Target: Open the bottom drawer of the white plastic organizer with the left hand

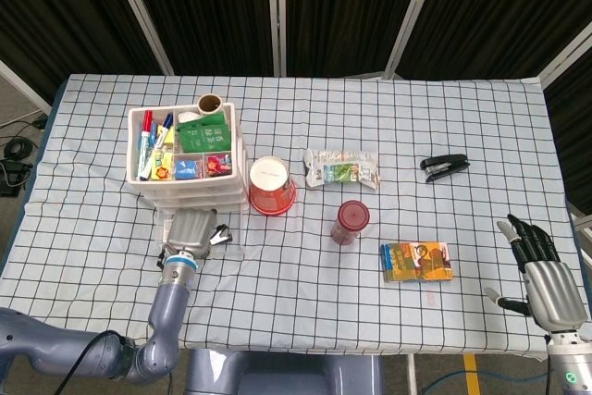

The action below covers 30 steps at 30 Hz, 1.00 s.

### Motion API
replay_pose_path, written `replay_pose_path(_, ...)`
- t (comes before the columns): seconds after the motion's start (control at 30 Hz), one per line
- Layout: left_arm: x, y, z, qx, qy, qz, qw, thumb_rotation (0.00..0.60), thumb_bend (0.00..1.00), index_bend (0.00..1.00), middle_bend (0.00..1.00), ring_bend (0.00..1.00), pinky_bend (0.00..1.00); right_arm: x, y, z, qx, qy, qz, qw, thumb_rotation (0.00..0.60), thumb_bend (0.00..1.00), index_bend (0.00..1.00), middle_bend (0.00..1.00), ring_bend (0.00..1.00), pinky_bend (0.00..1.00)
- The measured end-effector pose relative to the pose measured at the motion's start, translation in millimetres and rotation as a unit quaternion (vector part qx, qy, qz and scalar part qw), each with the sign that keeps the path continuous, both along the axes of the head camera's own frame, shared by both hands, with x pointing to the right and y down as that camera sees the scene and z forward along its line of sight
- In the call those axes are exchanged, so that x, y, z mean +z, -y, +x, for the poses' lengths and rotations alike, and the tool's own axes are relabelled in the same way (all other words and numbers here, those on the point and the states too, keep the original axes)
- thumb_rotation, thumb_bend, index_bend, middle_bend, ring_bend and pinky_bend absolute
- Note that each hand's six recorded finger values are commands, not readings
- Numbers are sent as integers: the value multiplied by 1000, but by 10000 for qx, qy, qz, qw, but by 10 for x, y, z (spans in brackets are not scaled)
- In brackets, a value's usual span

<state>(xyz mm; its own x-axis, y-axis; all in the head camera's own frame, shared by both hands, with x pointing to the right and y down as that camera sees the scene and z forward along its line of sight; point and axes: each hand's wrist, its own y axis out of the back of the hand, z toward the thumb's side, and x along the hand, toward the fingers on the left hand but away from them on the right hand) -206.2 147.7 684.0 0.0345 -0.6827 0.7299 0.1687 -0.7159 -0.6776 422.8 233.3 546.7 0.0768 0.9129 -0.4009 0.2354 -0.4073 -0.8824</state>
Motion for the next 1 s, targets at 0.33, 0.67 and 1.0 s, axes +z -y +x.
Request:
replay_pose_path(0.33,24,8,34,-53,93,11,9999,600,381,366,1000,996,904,-13,1,4,8,31,9,10000,600,30,0,0,0,0)
replay_pose_path(0.67,53,7,45,-144,143,-170,9997,600,394,322,1000,996,904,-16,1,5,13,40,10,10000,600,30,0,0,0,0)
replay_pose_path(1.0,6,80,69,-512,73,-549,9972,600,393,324,1000,995,904,-13,2,7,12,39,5,10000,600,30,0,0,0,0)
